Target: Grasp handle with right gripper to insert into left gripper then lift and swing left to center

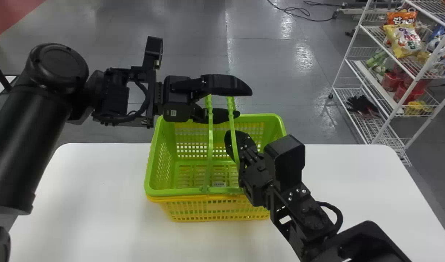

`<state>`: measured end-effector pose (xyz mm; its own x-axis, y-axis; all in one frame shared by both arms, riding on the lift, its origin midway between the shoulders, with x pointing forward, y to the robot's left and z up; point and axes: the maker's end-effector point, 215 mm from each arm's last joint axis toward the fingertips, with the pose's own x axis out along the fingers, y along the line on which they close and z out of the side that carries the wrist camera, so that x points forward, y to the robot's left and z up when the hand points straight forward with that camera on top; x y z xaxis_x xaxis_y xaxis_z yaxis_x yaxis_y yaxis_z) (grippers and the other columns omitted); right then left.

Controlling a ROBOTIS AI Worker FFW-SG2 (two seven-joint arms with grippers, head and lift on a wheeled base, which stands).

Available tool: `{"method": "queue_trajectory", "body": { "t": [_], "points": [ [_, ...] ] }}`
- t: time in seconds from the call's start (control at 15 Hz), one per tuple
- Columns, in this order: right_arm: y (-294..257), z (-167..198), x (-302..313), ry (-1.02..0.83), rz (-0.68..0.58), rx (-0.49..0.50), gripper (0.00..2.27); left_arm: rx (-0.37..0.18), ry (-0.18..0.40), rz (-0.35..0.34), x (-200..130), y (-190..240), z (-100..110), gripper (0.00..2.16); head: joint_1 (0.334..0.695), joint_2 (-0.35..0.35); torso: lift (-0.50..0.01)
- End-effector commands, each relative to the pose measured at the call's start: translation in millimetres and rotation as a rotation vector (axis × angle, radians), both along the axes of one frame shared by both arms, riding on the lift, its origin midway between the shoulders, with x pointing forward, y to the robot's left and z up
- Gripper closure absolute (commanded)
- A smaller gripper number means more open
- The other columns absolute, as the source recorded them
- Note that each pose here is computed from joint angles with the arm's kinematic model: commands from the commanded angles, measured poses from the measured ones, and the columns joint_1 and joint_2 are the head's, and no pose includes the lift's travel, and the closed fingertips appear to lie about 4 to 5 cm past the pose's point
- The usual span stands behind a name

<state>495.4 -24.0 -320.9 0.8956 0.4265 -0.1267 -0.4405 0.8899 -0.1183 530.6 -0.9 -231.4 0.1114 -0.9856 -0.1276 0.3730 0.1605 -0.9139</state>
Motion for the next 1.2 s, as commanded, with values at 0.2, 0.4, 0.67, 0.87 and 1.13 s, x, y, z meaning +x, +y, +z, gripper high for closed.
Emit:
{"method": "queue_trajectory", "body": {
  "t": [0.2, 0.4, 0.67, 0.87, 1.13],
  "points": [
    [-27.9, -10.1, 4.7, 0.017, -0.068, -0.017, 2.02, -0.059, 0.031, 0.015, 4.5, -0.7, 3.5, 0.16, 0.683, -0.03, -0.093],
    [-76.0, 5.6, 0.1, -0.022, -0.139, 0.013, 1.82, -0.075, 0.029, 0.014, 5.0, 0.4, 10.0, 0.16, 0.679, -0.067, -0.093],
    [-124.3, 19.7, -23.3, -0.069, -0.167, 0.026, 0.15, -0.089, 0.022, 0.012, 6.2, 3.4, 20.5, 0.16, 0.663, -0.128, -0.093],
    [-153.7, 18.5, -37.8, -0.08, -0.198, 0.03, 0.04, -0.106, 0.016, 0.007, 6.3, 4.2, 30.5, 0.16, 0.662, -0.157, -0.093],
    [-193.8, 8.2, -56.1, -0.067, -0.253, 0.034, 0.04, -0.121, 0.023, 0.008, 11.6, 11.6, 44.7, 0.16, 0.661, -0.202, -0.093]
  ]
}}
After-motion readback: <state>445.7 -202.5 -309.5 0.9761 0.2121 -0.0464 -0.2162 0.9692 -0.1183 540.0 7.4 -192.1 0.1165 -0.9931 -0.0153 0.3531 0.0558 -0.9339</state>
